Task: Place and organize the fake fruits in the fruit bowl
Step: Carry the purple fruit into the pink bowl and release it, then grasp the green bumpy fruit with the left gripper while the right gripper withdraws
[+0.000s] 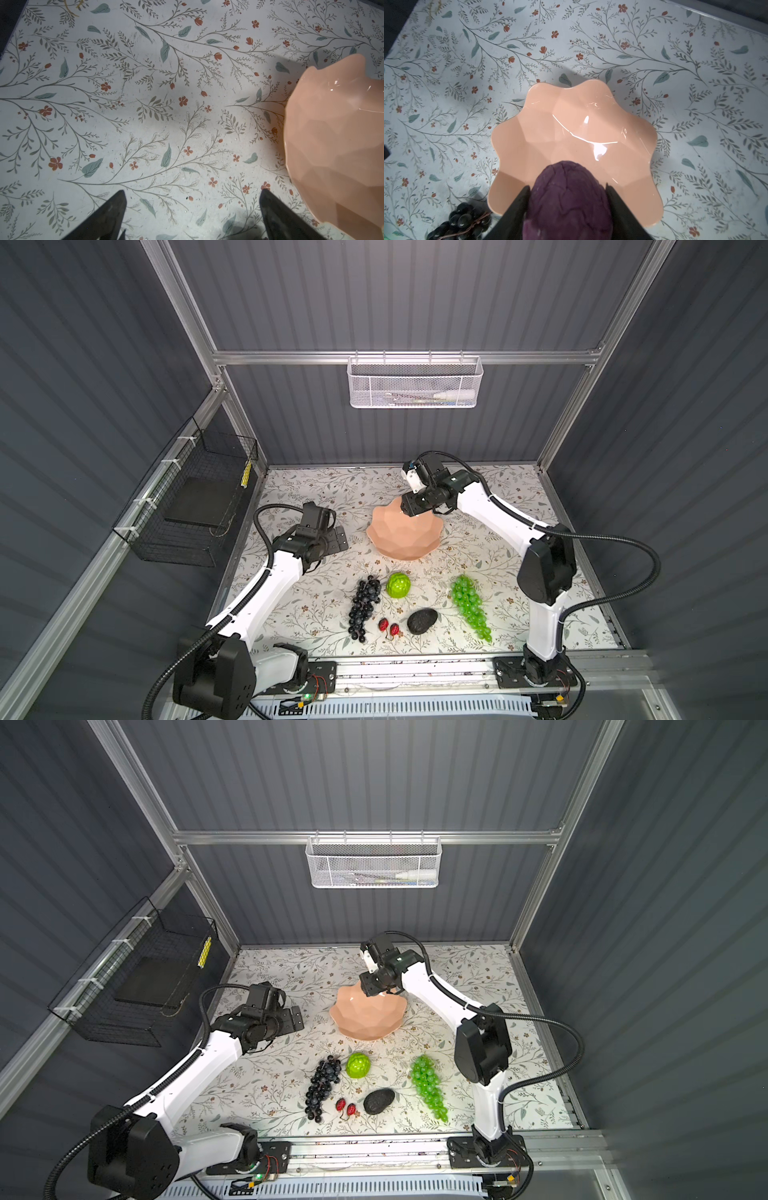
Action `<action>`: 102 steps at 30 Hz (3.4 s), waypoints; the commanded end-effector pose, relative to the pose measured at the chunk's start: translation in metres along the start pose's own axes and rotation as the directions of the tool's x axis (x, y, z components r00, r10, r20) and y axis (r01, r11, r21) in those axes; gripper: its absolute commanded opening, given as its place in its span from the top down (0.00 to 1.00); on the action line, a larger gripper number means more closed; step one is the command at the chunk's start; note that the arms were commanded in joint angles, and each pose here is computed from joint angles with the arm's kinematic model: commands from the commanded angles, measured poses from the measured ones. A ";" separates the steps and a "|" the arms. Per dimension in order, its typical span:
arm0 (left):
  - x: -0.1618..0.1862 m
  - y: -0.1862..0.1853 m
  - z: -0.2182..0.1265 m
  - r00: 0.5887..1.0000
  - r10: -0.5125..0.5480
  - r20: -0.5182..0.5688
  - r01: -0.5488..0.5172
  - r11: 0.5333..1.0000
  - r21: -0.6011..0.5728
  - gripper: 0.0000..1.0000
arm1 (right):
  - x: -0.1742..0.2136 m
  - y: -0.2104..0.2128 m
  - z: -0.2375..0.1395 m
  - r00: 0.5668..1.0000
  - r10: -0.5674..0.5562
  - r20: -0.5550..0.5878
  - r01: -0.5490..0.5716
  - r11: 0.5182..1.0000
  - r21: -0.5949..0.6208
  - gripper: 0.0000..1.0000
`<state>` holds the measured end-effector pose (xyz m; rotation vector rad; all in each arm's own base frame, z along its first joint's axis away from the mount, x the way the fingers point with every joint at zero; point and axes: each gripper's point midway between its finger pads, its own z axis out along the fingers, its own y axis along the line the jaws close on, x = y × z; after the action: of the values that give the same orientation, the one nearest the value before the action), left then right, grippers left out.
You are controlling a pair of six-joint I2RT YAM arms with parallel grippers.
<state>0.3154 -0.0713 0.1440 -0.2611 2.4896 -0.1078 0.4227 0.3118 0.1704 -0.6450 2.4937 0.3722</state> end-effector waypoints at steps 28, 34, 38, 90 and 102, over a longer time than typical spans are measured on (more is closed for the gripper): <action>0.004 -0.004 -0.002 0.998 -0.050 -0.040 0.051 0.998 0.024 0.00 | 0.054 -0.011 0.105 0.975 -0.079 -0.207 0.096 0.993 0.075 0.51; 0.004 -0.004 -0.004 0.998 -0.048 -0.040 0.049 0.999 0.021 0.00 | 0.057 -0.011 0.112 0.974 -0.076 -0.212 0.095 0.992 0.082 0.46; 0.003 -0.003 -0.005 0.998 -0.045 -0.043 0.046 0.999 0.014 0.00 | 0.058 -0.011 0.114 0.974 -0.077 -0.213 0.097 0.992 0.082 0.45; 0.167 -0.183 0.018 0.696 0.587 -0.414 -0.487 0.809 0.328 0.13 | 0.102 -0.062 -0.072 0.936 0.262 0.236 -0.273 0.962 0.014 0.15; 0.179 -0.181 0.024 0.683 0.582 -0.441 -0.471 0.813 0.343 0.39 | 0.102 -0.060 -0.071 0.933 0.260 0.247 -0.268 0.963 -0.001 0.15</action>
<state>0.2191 -0.2831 0.0429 0.6825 2.9593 -0.1811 0.3487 0.1935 0.1656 -0.2302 2.3453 0.4566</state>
